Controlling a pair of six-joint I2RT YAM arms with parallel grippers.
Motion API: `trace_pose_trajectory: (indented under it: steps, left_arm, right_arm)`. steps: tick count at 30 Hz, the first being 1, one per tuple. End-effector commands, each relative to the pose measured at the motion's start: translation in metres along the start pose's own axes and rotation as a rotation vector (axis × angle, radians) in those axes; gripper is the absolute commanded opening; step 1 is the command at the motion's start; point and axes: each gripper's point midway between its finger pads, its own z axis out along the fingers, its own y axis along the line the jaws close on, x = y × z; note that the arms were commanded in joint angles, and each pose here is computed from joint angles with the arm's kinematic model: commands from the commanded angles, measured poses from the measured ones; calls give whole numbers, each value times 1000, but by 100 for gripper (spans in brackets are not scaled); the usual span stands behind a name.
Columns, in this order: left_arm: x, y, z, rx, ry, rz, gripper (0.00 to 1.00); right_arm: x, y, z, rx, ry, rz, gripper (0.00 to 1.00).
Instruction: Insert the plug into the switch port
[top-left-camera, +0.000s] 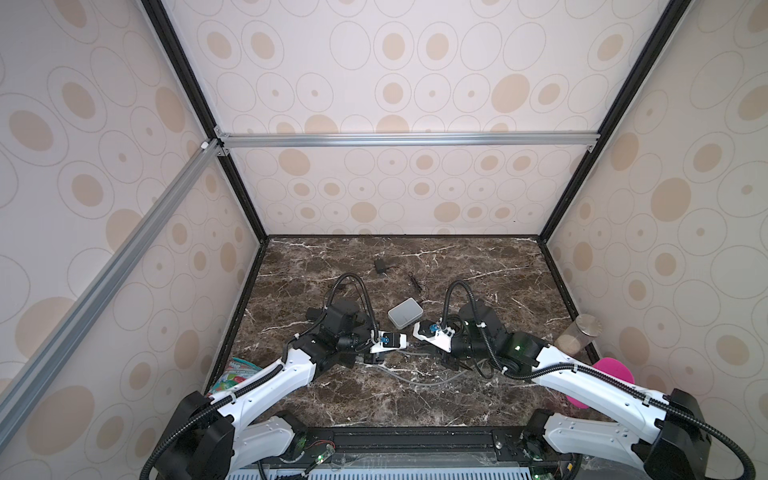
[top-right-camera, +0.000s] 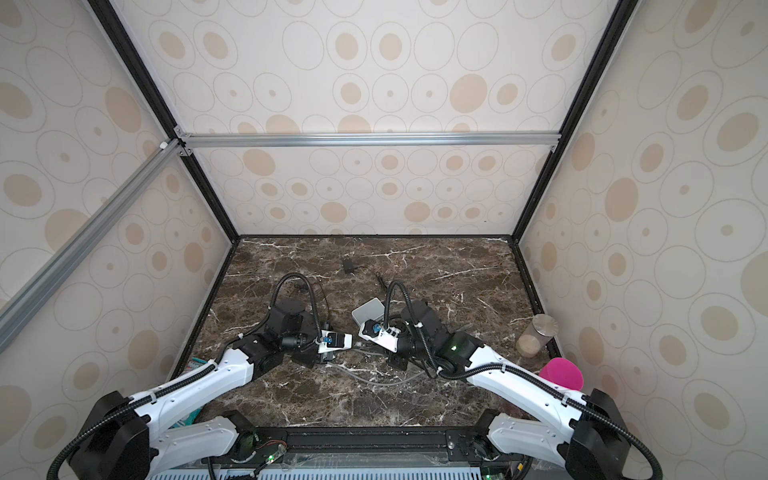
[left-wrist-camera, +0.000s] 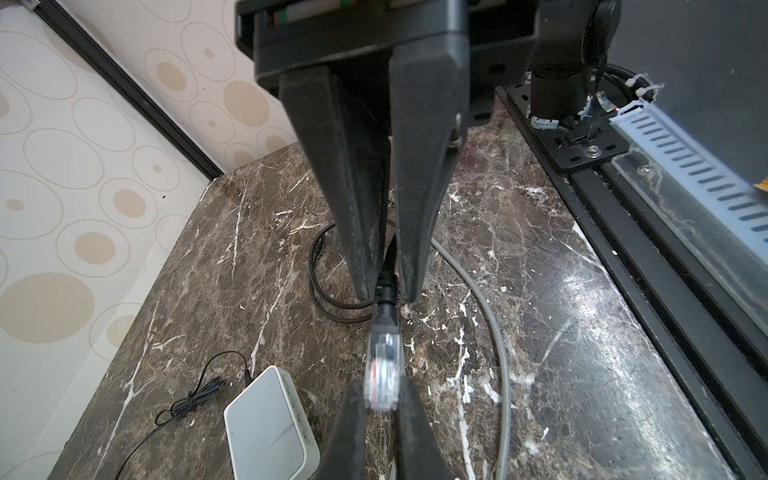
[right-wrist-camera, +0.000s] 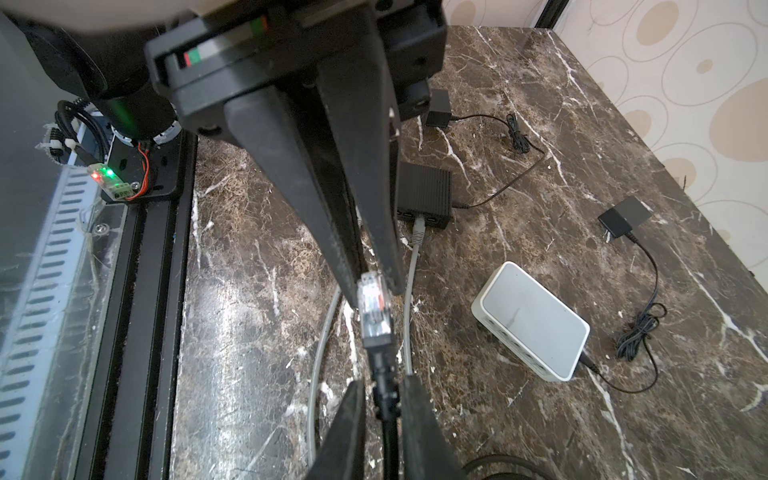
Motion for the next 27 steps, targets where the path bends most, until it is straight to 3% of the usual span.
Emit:
trace_pose_trajectory:
  steps: [1,9,27]
  left_arm:
    - [-18,8,-1,2,-33,25,13]
    - [-17,8,-1,2,-30,23,13]
    - [-17,7,0,11,-33,16,13]
  right_arm:
    - [-12,0,-3,1,-15,-29,18]
    - [-10,1,0,-5,-7,-28,13]
    - [-13,1,2,-10,2,-31,18]
